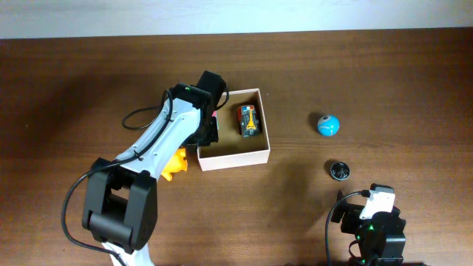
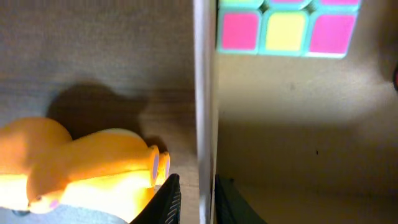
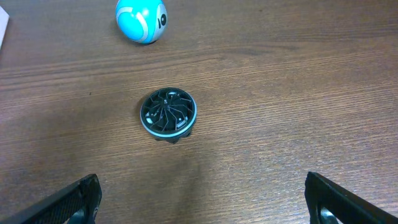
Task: Pack container
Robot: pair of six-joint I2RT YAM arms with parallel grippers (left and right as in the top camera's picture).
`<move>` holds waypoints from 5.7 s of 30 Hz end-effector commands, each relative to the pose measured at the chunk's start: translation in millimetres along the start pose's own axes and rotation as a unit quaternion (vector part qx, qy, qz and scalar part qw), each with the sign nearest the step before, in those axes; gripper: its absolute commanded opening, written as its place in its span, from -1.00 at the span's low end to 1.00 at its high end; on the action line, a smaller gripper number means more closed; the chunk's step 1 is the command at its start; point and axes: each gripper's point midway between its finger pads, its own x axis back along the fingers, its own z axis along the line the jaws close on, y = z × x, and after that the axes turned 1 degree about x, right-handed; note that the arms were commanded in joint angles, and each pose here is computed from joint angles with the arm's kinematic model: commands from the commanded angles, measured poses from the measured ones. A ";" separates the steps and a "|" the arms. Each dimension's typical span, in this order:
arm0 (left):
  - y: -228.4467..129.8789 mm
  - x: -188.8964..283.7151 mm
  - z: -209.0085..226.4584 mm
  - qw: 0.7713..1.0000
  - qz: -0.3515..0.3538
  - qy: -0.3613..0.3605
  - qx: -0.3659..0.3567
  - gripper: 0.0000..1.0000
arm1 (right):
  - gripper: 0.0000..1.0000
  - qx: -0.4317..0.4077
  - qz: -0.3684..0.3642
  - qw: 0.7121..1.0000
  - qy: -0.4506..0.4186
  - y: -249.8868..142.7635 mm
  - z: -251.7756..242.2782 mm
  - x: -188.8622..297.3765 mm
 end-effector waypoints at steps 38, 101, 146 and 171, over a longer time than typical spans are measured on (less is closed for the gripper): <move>32.7 94.6 -8.3 0.986 -0.115 -0.085 -0.084 0.26 | 0.97 -0.003 0.000 1.000 -0.002 -2.0 -1.1 -1.4; -10.1 162.0 -23.6 0.949 -0.267 -0.164 -0.022 -0.96 | 0.97 -0.003 0.000 1.000 -0.002 -2.0 -1.1 -1.4; 55.6 199.0 -9.3 0.968 -0.229 -0.085 -0.052 0.56 | 0.97 -0.004 0.000 1.000 -0.002 -2.0 -1.1 -1.4; 59.4 189.7 176.9 0.972 -0.183 0.008 0.150 0.99 | 0.97 0.034 -0.165 0.938 0.305 75.9 101.7 45.5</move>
